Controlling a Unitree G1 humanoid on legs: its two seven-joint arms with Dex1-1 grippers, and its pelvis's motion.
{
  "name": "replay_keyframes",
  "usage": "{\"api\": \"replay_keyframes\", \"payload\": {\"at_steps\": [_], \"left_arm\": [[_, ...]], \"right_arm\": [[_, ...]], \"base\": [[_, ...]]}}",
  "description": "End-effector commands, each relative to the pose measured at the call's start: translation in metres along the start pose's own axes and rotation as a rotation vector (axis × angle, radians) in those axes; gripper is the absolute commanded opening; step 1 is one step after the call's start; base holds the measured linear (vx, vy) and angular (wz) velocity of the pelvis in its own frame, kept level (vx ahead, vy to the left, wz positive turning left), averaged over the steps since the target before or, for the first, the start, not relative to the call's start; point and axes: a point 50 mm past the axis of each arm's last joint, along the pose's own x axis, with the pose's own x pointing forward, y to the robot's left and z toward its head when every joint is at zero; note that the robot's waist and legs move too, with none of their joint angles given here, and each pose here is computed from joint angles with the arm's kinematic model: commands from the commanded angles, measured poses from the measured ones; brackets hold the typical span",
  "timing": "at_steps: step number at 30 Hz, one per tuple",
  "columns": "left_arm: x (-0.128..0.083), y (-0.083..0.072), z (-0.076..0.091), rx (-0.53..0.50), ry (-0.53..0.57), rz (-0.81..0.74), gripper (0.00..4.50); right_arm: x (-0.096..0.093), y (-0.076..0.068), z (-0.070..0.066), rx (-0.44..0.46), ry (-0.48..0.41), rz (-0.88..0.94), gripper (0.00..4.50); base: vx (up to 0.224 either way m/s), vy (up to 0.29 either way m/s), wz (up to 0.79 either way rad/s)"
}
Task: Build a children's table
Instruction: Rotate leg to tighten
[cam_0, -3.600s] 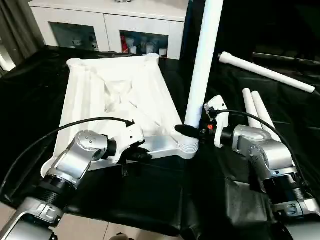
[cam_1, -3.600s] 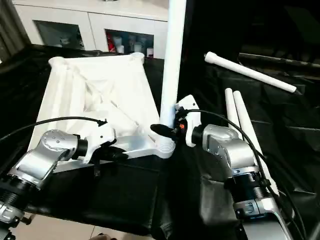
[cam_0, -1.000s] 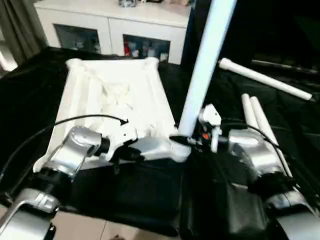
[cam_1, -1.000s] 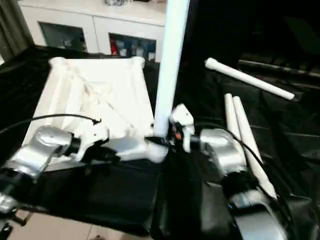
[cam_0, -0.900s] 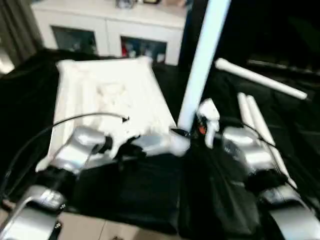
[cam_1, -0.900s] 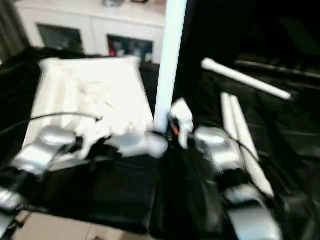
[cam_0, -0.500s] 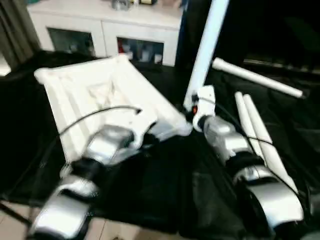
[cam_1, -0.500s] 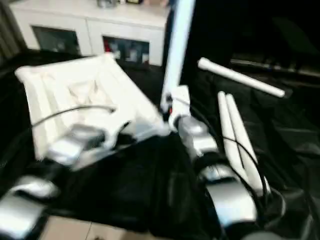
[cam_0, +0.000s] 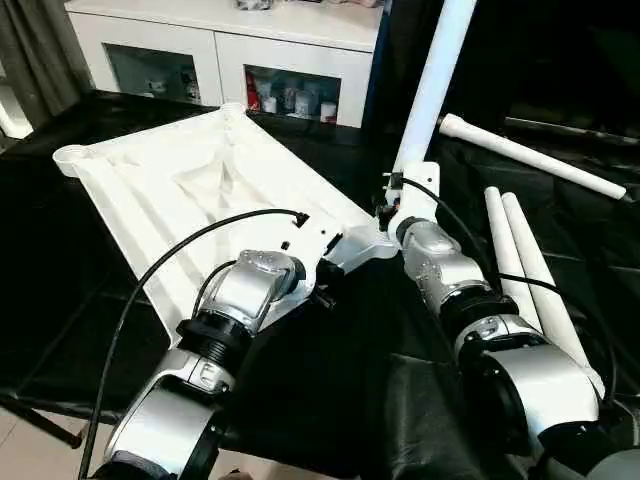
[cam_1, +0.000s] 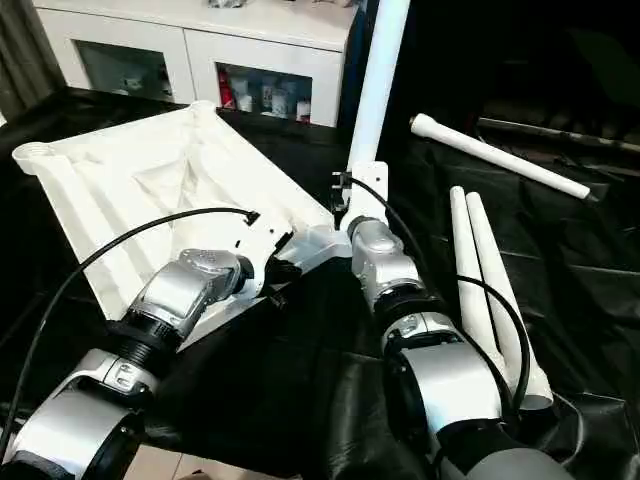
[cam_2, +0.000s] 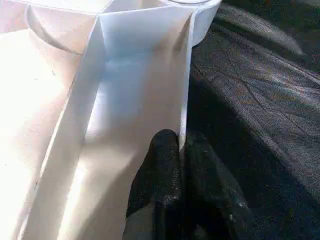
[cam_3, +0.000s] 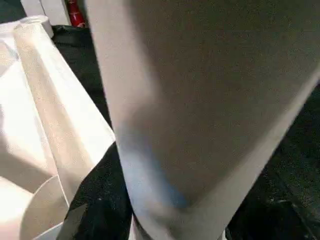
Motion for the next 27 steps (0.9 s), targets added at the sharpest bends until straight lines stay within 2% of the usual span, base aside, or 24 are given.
{"api": "replay_keyframes", "payload": {"at_steps": [1,3,4,5,6,11,15,17,18,21,22,25,27], "left_arm": [[-0.008,0.009,0.02,-0.005,-0.099,0.08,0.0],[-0.009,0.011,0.022,0.017,-0.112,0.085,0.0],[-0.01,0.012,0.023,0.037,-0.12,0.088,0.0],[-0.01,0.013,0.024,0.053,-0.125,0.089,0.0],[-0.013,0.014,0.025,0.094,-0.139,0.084,0.0],[-0.016,0.017,0.025,0.12,-0.144,0.068,0.0],[-0.019,0.019,0.023,0.146,-0.143,0.05,0.0],[-0.022,0.018,0.018,0.195,-0.139,-0.007,0.0],[-0.022,0.018,0.018,0.195,-0.139,-0.007,0.0],[-0.025,0.017,0.013,0.234,-0.145,-0.066,0.0],[-0.028,0.016,0.011,0.255,-0.162,-0.099,0.0],[-0.033,0.014,0.005,0.29,-0.192,-0.176,0.0],[-0.039,0.015,0.0,0.327,-0.205,-0.221,0.0]], "right_arm": [[-0.009,0.02,-0.055,0.067,0.223,0.092,2.6],[-0.007,0.021,-0.049,0.082,0.193,0.104,2.66],[-0.006,0.021,-0.045,0.099,0.174,0.11,2.95],[-0.006,0.021,-0.042,0.112,0.161,0.115,3.04],[-0.004,0.02,-0.031,0.104,0.106,0.155,3.07],[-0.004,0.021,-0.018,0.065,0.031,0.271,3.48],[-0.008,0.018,-0.012,0.054,-0.011,0.373,3.86],[-0.014,0.005,-0.01,0.015,-0.031,0.456,3.95],[-0.014,0.005,-0.01,0.015,-0.031,0.456,4.07],[-0.021,-0.012,-0.009,-0.077,-0.048,0.484,4.41],[-0.024,-0.018,-0.008,-0.146,-0.057,0.499,4.46],[-0.034,-0.027,-0.008,-0.265,-0.071,0.569,4.46],[-0.044,-0.031,-0.005,-0.286,-0.089,0.656,4.46]], "base": [[0.0,0.0,0.0],[0.0,0.0,0.0],[0.0,0.0,0.0],[0.0,0.0,0.0],[0.0,0.0,0.0],[0.0,0.0,0.0],[0.0,0.0,0.0],[0.0,0.0,0.0],[0.0,0.0,0.0],[0.0,0.0,0.0],[0.0,0.0,0.0],[0.0,0.0,0.0],[0.0,0.0,0.0]]}}
